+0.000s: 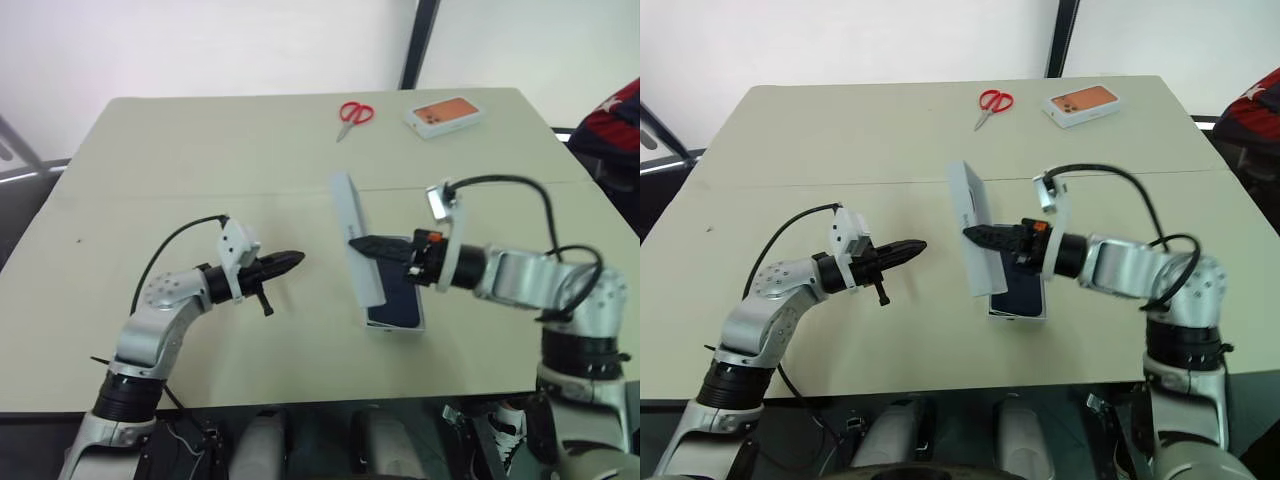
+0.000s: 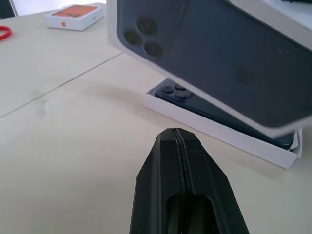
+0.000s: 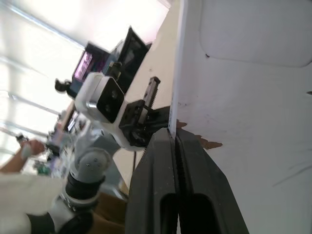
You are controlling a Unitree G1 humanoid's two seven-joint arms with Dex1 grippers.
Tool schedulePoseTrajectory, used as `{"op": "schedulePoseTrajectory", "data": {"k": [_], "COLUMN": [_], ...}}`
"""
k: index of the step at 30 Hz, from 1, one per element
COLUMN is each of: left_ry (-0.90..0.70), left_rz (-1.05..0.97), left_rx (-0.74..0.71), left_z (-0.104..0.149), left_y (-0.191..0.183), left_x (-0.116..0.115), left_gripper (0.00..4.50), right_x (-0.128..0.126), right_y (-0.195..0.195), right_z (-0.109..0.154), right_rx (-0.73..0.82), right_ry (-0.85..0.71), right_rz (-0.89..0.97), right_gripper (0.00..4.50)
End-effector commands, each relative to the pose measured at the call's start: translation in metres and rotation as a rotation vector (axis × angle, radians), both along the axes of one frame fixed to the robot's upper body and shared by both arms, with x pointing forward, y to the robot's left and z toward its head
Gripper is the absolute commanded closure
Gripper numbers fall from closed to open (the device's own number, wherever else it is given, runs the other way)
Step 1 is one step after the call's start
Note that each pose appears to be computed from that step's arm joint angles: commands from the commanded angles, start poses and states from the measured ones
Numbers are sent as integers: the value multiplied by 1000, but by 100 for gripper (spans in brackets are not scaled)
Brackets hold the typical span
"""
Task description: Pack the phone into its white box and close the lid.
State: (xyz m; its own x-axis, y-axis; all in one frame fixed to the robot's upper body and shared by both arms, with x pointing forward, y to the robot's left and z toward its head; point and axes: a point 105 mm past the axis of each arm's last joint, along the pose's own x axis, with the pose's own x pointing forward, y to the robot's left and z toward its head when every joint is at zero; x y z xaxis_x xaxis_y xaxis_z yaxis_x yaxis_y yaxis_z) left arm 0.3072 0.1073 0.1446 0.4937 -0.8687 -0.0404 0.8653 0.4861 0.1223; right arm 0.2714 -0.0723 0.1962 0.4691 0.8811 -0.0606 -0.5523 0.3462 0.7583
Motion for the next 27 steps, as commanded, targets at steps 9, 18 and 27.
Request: {"op": "schedulePoseTrajectory", "data": {"k": [9,18,27], "left_ry": [-37,-26,-29], "left_rz": [-81,-114,-136], "left_rx": [16,21,30], "left_z": [8,4,-6], "left_y": [-12,-21,-54], "left_x": [-10,-13,-8], "left_gripper": [450,450,450], "right_x": [7,18,34], "right_y": [-3,-20,-70], "right_z": [-26,-26,17], "right_rx": [6,-38,-276], "right_ry": [173,175,-22], "right_rz": [-160,-196,-236], "right_gripper": [448,259,3]}}
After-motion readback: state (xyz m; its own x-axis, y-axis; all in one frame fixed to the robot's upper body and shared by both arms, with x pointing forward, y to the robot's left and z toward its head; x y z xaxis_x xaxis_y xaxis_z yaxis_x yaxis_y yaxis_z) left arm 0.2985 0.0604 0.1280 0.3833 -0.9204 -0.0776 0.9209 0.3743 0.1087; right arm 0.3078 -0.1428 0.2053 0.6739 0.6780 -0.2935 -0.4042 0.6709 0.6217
